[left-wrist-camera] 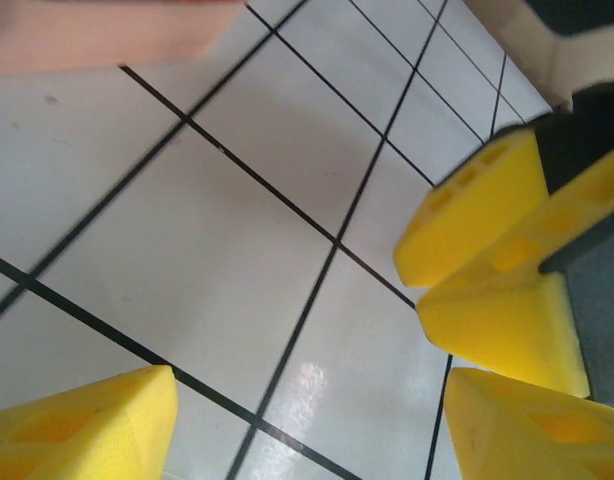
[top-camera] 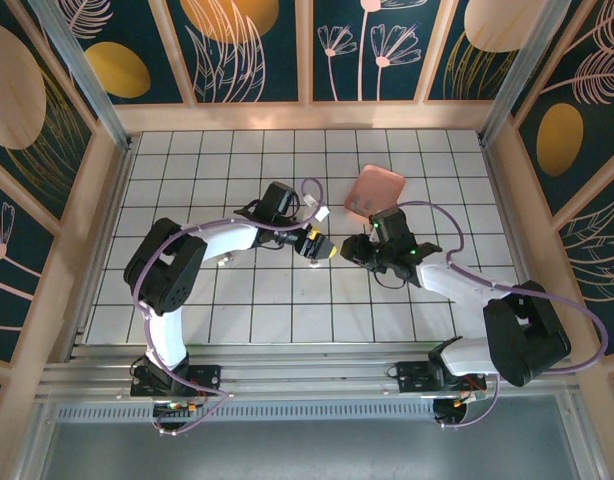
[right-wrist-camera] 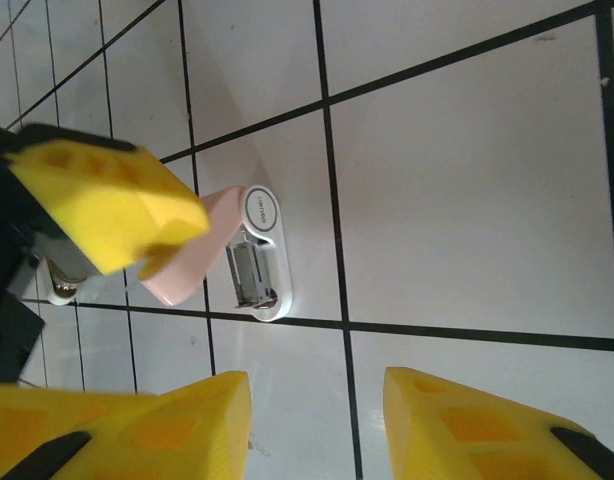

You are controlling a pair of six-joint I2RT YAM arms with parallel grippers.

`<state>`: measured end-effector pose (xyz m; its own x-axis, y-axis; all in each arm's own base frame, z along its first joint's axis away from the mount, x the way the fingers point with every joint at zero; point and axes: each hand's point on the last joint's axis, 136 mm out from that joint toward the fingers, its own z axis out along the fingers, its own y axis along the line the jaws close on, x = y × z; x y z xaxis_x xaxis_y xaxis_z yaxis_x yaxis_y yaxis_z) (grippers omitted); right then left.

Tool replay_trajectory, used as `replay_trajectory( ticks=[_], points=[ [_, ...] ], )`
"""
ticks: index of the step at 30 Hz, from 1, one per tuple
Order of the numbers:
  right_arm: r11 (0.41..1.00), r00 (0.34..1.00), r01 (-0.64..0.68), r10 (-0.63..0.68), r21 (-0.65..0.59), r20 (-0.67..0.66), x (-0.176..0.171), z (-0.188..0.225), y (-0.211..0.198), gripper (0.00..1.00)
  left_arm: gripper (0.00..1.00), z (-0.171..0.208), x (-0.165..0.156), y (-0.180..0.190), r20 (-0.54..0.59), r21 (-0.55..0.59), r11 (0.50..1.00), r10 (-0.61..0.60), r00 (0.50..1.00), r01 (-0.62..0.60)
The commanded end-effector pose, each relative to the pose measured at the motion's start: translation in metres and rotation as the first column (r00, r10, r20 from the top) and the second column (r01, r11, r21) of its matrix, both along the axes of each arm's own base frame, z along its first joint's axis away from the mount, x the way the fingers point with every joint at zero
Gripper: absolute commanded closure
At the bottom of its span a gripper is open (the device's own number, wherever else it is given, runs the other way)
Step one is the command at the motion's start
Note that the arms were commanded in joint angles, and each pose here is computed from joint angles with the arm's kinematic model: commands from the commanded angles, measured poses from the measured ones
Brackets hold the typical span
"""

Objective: Load the staples into the stapler

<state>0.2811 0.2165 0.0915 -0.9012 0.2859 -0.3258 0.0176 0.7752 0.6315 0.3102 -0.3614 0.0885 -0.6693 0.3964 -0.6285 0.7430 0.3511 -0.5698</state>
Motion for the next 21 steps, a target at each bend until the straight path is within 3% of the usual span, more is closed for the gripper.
replay_trajectory(
  ticks=[1, 7, 10, 17, 21],
  points=[
    [0.999, 1.000, -0.022, 0.022, 0.030, -0.006, -0.001, -0.001, 0.011, 0.60, 0.30, -0.008, -0.020, 0.006, -0.034, 0.027, 0.999, -0.043, 0.999, 0.044],
    [0.997, 0.999, -0.032, 0.032, 0.067, 0.001, 0.007, 0.002, 0.021, 0.57, 0.19, 0.017, -0.006, 0.010, 0.028, 0.015, 0.998, 0.054, 0.998, -0.054],
    [0.996, 0.999, -0.039, 0.039, 0.086, 0.006, 0.014, 0.004, 0.028, 0.55, 0.18, 0.037, 0.014, 0.020, 0.054, -0.017, 0.985, 0.174, 0.983, -0.173],
    [0.987, 0.993, -0.116, 0.114, 0.113, 0.022, 0.026, 0.008, 0.060, 0.54, 0.17, 0.062, 0.054, 0.084, 0.043, -0.062, 0.869, 0.494, 0.868, -0.492],
    [0.982, 0.986, -0.161, 0.163, 0.101, -0.018, 0.021, -0.007, 0.075, 0.57, 0.16, 0.060, 0.054, 0.105, 0.058, -0.036, 0.838, 0.545, 0.836, -0.544]
  ],
)
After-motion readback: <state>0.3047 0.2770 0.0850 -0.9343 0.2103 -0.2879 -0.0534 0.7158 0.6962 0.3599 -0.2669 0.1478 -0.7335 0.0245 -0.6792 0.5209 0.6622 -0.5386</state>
